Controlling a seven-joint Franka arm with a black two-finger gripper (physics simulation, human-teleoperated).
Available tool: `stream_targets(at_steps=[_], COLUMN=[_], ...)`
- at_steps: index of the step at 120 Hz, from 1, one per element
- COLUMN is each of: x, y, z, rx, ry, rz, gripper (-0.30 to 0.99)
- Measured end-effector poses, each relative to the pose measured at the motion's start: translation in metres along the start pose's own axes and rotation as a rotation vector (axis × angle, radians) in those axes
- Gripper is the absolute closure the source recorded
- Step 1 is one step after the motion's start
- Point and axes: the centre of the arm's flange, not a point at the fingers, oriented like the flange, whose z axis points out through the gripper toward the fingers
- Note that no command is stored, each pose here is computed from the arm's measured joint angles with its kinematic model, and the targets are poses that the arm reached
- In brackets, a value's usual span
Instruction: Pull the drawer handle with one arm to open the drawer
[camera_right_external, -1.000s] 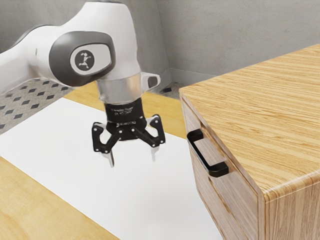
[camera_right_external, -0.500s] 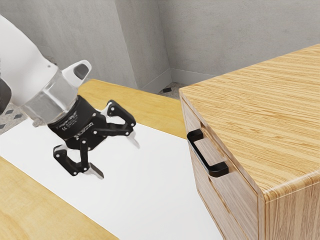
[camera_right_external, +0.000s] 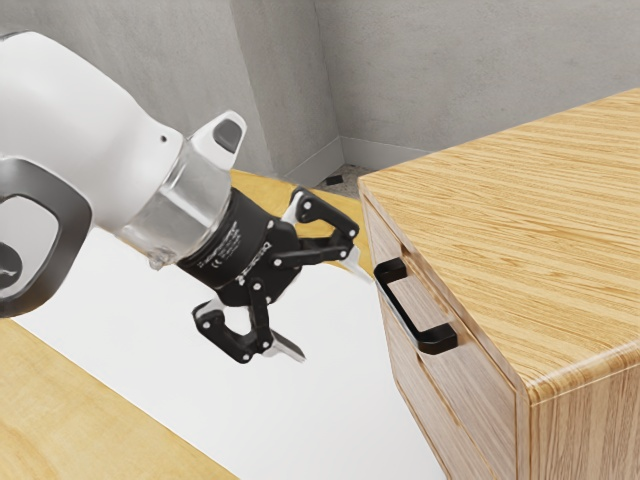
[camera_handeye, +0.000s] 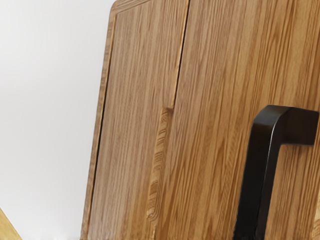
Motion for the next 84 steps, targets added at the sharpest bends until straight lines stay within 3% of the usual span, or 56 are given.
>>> stream_targets(at_steps=[56,84], x=[-0.008,-0.009], y=[0.013,0.016], z=[0.028,0.032], rx=[-0.016,-0.019], ry=[0.014,0.018], rz=[-0.059,-0.064], gripper=[0.01,0.22])
